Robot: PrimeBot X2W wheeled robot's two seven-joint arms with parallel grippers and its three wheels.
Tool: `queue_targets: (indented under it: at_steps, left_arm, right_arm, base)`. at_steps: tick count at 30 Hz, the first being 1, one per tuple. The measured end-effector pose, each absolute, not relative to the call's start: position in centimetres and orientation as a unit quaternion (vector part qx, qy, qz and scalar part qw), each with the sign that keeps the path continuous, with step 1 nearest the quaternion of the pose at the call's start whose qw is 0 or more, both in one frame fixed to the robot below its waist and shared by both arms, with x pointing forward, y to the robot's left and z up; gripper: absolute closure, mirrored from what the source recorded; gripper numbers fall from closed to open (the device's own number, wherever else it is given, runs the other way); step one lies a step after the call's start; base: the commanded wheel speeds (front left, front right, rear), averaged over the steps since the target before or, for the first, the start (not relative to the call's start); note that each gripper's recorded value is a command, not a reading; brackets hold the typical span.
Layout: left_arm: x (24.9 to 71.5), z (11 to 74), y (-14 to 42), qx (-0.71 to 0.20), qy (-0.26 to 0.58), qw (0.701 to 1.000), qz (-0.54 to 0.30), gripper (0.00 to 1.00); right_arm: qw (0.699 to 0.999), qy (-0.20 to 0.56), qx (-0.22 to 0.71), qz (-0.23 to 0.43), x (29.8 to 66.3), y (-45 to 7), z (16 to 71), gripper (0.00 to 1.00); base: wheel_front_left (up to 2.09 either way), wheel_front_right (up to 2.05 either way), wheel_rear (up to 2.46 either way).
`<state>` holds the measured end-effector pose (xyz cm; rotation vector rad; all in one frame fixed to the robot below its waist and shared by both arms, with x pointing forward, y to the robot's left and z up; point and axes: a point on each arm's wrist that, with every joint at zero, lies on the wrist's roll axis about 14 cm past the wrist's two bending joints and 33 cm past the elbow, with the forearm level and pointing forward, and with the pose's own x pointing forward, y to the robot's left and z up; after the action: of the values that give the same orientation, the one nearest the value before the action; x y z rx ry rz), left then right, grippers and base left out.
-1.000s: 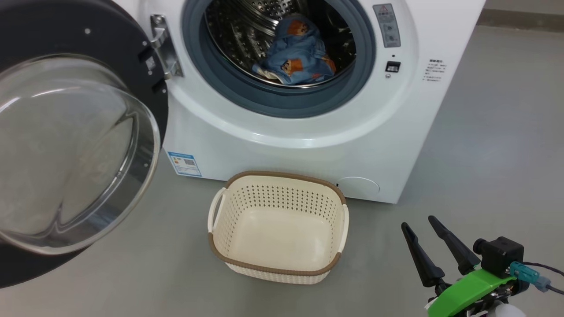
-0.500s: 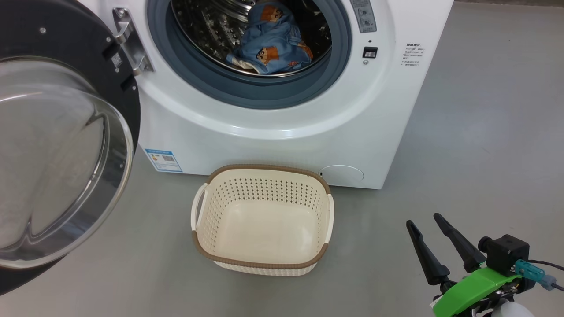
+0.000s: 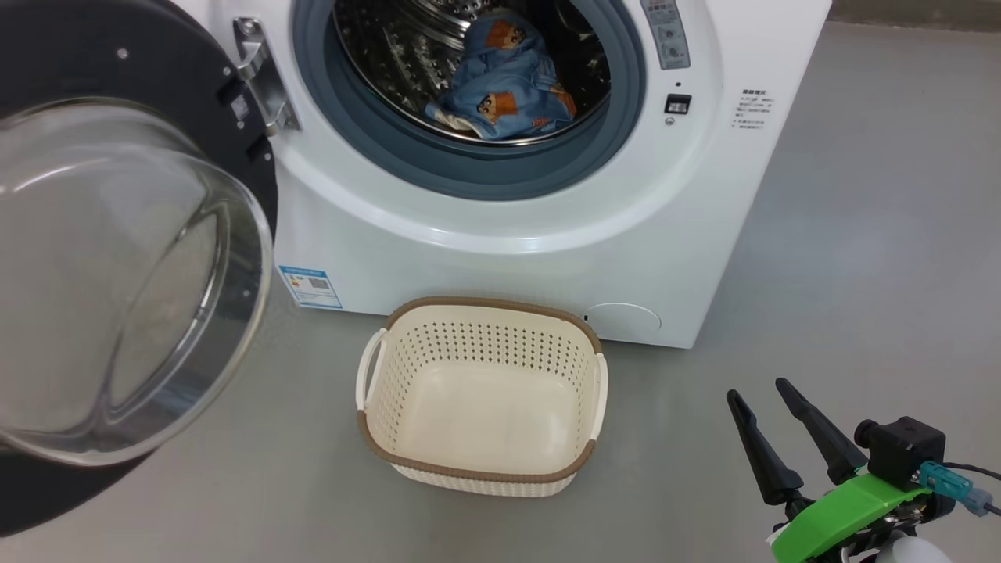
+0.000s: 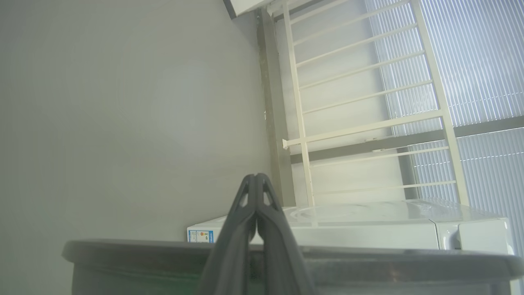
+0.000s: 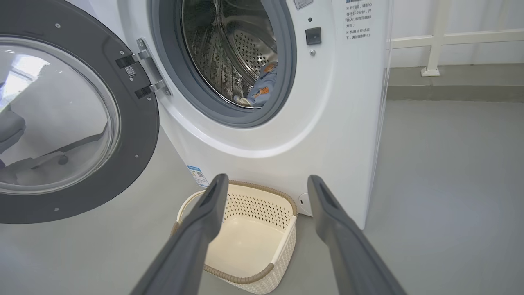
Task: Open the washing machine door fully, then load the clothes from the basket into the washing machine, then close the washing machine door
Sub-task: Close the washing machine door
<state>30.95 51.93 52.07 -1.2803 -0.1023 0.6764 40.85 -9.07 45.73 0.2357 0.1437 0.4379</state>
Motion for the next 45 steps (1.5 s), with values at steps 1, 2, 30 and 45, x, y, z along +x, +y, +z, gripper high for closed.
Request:
queue_targets:
  at_steps: [1,2,30,45]
  left_arm:
    - [30.9,52.0,51.6,-0.588,-0.038,0.750,0.301,1.00]
    - [31.0,51.9,51.2,-0.592,-0.030,0.751,0.293,1.00]
    - [28.5,55.3,32.8,-0.616,0.194,0.757,-0.097,1.00]
    - [30.5,57.8,20.9,-0.592,0.252,0.732,-0.224,1.00]
  right_arm:
    - [0.966,0.069,0.117,0.218,40.9,-8.9,45.9,0.00]
    - [0.966,0.067,0.118,0.220,40.9,-8.7,46.0,0.00]
    - [0.956,0.050,0.147,0.249,38.3,-4.7,48.0,0.00]
    - [0.967,0.042,0.165,0.191,37.8,-8.2,47.9,0.00]
  base:
    - [0.00,0.00,0.00]
    - [0.00,0.00,0.00]
    - [0.00,0.00,0.00]
    - [0.00,0.00,0.00]
